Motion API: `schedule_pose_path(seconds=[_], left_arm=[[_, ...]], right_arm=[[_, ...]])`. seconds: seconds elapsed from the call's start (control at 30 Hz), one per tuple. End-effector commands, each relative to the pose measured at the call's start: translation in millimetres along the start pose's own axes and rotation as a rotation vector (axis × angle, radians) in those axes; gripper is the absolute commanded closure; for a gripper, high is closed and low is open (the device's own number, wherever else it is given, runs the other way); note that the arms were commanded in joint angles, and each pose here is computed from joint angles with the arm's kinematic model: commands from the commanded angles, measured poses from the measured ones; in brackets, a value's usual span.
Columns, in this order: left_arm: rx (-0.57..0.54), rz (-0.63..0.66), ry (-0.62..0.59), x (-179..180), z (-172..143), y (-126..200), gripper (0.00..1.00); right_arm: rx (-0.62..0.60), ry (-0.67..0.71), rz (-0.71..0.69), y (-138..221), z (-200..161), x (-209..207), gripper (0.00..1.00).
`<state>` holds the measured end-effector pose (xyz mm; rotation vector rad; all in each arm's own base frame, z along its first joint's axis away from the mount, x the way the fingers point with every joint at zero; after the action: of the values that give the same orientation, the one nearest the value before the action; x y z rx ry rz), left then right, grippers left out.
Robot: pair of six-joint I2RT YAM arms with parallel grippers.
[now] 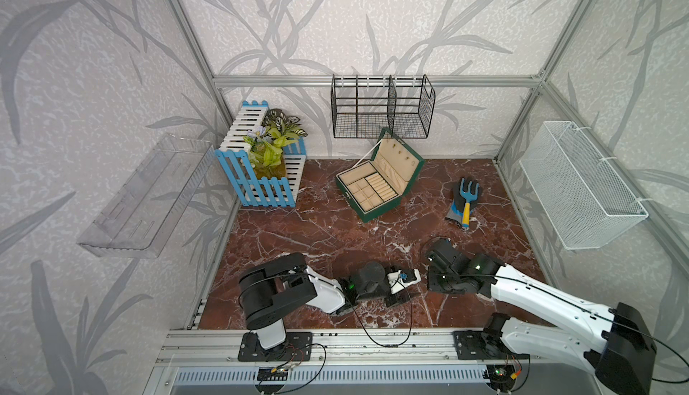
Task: Put jewelry chain into jewelry box
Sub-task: Pick up the necklace from the center of the board.
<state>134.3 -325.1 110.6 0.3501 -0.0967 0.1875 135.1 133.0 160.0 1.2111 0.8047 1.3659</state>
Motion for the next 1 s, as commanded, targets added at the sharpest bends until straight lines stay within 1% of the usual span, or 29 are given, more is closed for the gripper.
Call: schedule_pose_path(seconds=[0.0,0.33,0.53,0.83,0.97], left_arm=[[-0.058,-0.046,-0.029,-3,11,-12,0.43],[-0.075,-0.081,0.002,-4,9,-33,0.56],[-0.094,-0.068,0.019,0,11,-42,0.62],[-0.101,-0.076,0.051,2,10,-58,0.69],[-0.091,-0.08,0.06,3,8,-63,0.68]], right_arm=[[-0.012,0.004,0.029,10,4,2,1.0],[-0.007,-0.025,0.09,12,9,5,1.0],[-0.005,-0.049,0.136,16,12,8,1.0],[-0.004,-0.075,0.199,23,17,11,1.0],[-0.007,-0.085,0.221,27,19,12,1.0]])
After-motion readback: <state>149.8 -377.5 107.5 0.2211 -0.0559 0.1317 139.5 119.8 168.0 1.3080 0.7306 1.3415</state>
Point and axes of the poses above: each gripper's point midway between its finger pads, its own y axis back along the fingers, its own x axis along the line the jaws close on, z = x × y, the point moved 9 cm from there along y, back along the fingers, and after that the axes turned 1 degree about -y, right-handed, at the moved point
